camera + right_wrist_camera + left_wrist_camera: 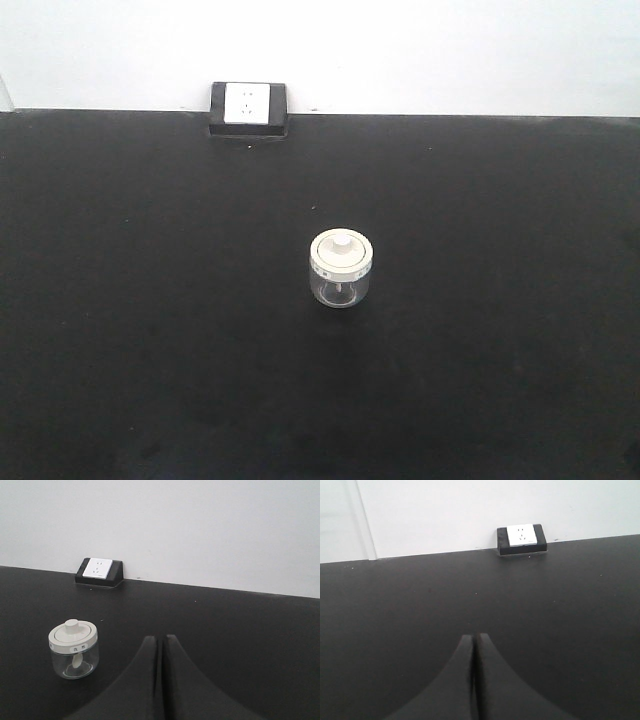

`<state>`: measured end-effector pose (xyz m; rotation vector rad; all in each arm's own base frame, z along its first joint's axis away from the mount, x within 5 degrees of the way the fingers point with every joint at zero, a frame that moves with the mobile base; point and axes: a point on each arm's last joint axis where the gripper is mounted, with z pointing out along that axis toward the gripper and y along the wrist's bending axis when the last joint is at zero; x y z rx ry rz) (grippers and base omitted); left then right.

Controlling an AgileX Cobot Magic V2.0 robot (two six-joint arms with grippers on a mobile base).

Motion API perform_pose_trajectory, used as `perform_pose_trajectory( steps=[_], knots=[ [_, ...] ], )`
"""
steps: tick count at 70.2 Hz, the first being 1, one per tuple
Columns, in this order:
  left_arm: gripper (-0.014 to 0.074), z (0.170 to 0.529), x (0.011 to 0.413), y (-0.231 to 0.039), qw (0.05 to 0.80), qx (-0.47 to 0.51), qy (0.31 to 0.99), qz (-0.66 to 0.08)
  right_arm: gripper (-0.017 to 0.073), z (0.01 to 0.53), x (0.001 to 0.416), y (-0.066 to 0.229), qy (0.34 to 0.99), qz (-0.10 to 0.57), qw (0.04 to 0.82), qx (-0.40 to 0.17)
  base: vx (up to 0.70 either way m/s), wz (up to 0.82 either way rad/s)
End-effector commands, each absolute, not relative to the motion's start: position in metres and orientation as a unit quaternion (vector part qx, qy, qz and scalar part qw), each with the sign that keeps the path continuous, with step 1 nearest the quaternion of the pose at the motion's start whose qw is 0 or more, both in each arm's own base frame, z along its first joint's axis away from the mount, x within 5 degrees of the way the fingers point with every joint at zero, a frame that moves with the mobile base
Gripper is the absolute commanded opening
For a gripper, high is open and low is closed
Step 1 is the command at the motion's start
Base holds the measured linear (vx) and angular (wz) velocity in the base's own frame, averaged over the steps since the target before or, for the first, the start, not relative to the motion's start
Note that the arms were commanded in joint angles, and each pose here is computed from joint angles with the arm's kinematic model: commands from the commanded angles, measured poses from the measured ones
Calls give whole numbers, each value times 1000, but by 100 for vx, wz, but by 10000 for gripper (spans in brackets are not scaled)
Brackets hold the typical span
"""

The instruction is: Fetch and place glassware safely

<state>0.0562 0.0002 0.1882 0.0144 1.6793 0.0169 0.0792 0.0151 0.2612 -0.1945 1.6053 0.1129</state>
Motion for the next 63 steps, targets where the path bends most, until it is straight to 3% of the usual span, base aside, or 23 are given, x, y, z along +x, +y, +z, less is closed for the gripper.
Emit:
perform_pose_trajectory(
  steps=[1, 27, 49, 63],
  knots=[
    [-7, 186, 57, 0, 690, 5, 724, 1, -3, 275, 79, 15, 692, 48, 716, -81, 0, 0],
    [-7, 186, 57, 0, 690, 5, 724, 1, -3, 243, 82, 0, 707, 12, 707, 17, 0, 0],
    [-7, 186, 57, 0, 690, 5, 724, 1, -3, 199, 69, -1, 705, 11, 709, 20, 0, 0],
    [-7, 186, 57, 0, 690, 5, 724, 1, -3, 198, 62, -2, 697, 4, 717, 24, 0, 0]
  ],
)
